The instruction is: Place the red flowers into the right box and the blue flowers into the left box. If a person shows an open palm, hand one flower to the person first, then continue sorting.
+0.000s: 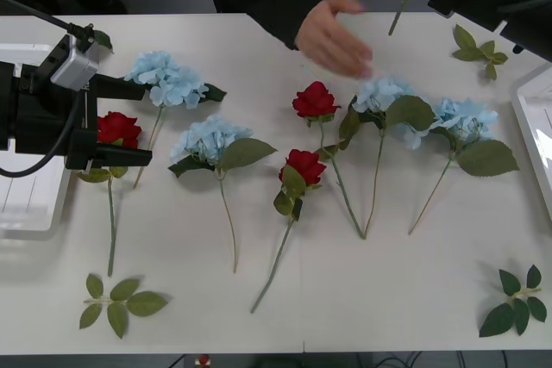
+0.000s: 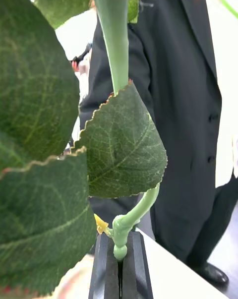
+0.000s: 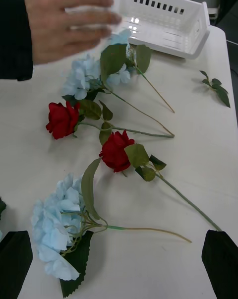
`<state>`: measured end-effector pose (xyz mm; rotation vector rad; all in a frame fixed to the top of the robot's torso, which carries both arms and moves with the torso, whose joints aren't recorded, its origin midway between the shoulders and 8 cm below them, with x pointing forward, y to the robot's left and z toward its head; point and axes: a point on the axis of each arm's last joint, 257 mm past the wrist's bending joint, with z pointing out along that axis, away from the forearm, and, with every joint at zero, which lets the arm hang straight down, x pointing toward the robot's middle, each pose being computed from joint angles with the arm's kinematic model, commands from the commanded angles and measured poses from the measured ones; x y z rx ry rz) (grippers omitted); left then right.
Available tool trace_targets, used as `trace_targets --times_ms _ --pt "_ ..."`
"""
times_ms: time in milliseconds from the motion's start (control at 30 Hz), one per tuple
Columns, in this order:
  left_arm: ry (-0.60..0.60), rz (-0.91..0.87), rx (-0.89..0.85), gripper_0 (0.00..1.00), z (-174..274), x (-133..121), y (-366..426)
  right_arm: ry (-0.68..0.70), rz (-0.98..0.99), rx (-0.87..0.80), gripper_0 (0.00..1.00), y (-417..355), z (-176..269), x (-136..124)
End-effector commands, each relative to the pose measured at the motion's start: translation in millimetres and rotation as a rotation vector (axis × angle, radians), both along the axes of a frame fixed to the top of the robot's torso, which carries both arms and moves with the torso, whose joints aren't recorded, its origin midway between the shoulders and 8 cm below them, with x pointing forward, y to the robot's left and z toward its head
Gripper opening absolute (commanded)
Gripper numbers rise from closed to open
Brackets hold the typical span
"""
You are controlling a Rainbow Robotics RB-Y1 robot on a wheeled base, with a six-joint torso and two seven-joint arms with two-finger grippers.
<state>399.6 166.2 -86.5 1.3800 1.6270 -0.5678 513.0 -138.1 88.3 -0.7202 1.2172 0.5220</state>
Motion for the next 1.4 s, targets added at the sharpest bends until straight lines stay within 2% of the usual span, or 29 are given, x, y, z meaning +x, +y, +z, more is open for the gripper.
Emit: trace_targets --times_ms 33,400,433,500,533,567,600,633,1133,1400 --pt "-0.008 0.003 0.001 1.0 7.4 -2.6 -3.0 -0.099 0.017 -0.024 0.0 11.7 26.7 -14.2" --pt "-0.007 0.003 -0.001 1.0 7.1 -2.5 -3.1 -0.111 0.031 -0.019 0.0 21.1 28.9 -18.8" --pt "-0.008 0.002 0.0 1.0 7.4 -2.7 -3.4 -0.111 0.032 -0.017 0.05 21.4 29.0 -18.9" --pt "-0.008 0.002 0.0 1.0 7.4 -2.7 -3.4 -0.11 0.034 -0.016 0.21 22.3 28.5 -19.1" --pt "-0.007 0.003 0.0 1.0 6.8 -2.9 -3.2 -0.111 0.034 -0.019 0.47 22.9 28.1 -19.2" --pt "-0.008 0.002 0.0 1.0 7.4 -2.7 -3.4 -0.112 0.035 -0.018 0.65 23.1 28.1 -19.2" --pt "-0.008 0.002 0.0 1.0 7.4 -2.7 -3.4 -0.113 0.035 -0.02 0.77 23.3 27.8 -19.3" --pt "-0.008 0.002 0.0 1.0 7.4 -2.7 -3.4 -0.115 0.037 -0.017 1.0 23.8 28.6 -19.9" --pt "-0.007 0.003 0.0 1.0 6.8 -2.9 -3.2 -0.105 0.067 0.0 1.0 24.7 27.2 -26.2" --pt "0.005 0.006 0.001 1.0 6.3 -3.7 -2.8 -0.041 0.072 -0.04 1.0 -3.1 6.8 -33.8"
